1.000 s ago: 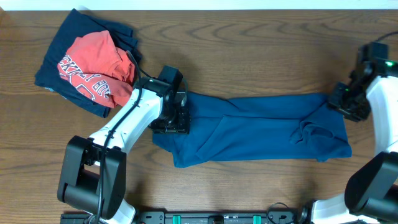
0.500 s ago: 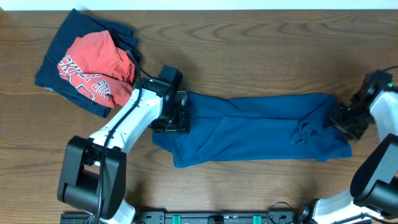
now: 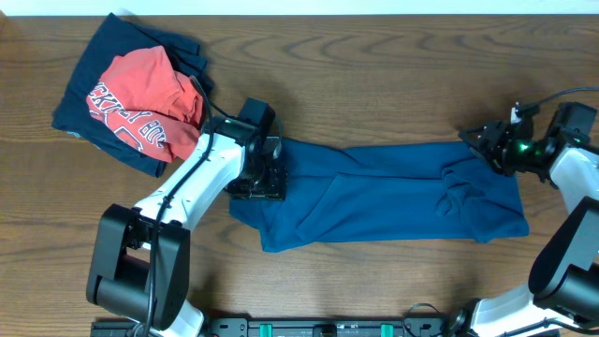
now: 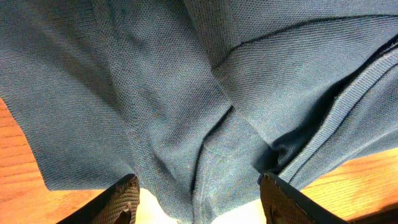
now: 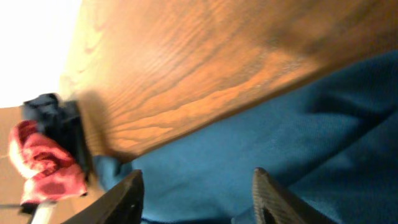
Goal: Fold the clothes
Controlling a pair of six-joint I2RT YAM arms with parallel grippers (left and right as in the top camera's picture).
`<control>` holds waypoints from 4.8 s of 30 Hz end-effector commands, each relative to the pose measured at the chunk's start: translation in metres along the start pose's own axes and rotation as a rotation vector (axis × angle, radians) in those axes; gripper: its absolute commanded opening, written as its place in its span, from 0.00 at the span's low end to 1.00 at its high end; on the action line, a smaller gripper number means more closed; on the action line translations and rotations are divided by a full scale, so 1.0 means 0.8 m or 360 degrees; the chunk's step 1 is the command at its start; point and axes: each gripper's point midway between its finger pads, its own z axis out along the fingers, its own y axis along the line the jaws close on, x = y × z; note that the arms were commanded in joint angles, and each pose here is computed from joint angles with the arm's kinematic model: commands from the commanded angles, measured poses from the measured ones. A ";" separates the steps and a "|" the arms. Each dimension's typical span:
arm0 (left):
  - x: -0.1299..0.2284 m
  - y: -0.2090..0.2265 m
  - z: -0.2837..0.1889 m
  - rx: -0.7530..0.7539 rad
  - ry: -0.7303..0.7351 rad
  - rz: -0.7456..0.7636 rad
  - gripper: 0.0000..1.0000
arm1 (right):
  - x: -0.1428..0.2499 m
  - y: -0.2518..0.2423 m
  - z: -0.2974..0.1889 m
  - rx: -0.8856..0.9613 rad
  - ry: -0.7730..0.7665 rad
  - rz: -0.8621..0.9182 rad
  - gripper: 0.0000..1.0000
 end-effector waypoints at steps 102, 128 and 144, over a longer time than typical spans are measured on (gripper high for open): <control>-0.003 -0.003 -0.006 0.0007 -0.0037 -0.0045 0.65 | 0.174 -0.114 -0.043 0.1265 0.0195 0.0069 0.01; -0.003 -0.003 -0.006 0.0007 -0.0037 -0.0057 0.64 | 0.110 -0.043 -0.058 0.0874 -0.0016 -0.0113 0.53; -0.018 -0.023 -0.008 0.0145 -0.0099 -0.0025 0.65 | 0.115 -0.081 -0.070 0.0764 0.0018 0.0140 0.31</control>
